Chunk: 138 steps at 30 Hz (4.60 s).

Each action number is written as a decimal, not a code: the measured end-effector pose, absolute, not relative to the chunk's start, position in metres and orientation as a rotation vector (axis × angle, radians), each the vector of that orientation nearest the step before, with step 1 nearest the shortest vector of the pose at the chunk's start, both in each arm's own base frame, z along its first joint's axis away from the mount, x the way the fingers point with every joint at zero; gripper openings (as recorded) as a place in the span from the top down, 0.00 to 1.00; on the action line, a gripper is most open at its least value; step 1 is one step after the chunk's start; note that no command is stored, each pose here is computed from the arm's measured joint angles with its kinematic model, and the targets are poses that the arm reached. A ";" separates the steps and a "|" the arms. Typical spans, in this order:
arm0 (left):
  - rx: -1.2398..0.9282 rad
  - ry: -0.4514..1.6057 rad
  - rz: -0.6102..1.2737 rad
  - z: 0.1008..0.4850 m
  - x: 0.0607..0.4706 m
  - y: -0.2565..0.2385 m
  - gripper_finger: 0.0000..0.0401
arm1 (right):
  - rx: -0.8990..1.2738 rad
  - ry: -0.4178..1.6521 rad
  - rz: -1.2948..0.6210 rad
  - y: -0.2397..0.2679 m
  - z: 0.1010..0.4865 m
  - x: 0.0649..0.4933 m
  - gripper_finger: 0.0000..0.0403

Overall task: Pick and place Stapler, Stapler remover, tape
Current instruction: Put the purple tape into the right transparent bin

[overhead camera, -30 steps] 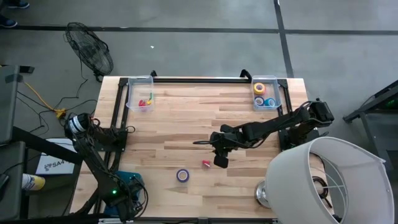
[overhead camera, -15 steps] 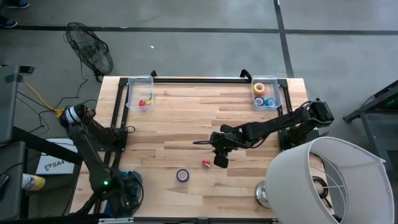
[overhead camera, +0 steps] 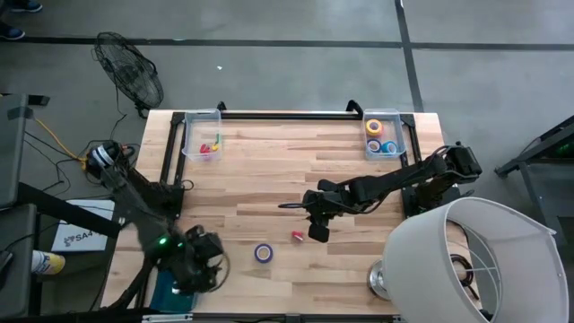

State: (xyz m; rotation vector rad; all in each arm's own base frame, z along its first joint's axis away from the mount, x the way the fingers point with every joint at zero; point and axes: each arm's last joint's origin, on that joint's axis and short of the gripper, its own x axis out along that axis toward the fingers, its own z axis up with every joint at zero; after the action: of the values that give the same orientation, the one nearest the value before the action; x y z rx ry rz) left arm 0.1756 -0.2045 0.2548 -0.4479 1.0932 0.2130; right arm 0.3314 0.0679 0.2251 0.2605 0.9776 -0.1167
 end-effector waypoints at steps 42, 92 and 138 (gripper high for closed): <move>-0.492 1.271 0.162 0.165 0.313 -0.130 0.43 | 0.296 0.989 -0.146 0.068 0.224 0.330 0.74; -0.153 0.816 0.348 0.238 0.298 -0.109 0.91 | 0.262 0.727 0.063 0.090 0.243 0.347 0.74; 0.138 0.298 0.348 0.330 0.285 -0.097 0.91 | 0.032 0.292 0.056 0.090 0.307 0.340 0.58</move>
State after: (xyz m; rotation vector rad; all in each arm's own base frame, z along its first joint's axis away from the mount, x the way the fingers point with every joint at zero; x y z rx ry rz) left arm 0.2851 -0.0970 0.3299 0.1383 0.2978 0.3484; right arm 0.3396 0.0896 0.3074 0.0322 0.2924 0.0564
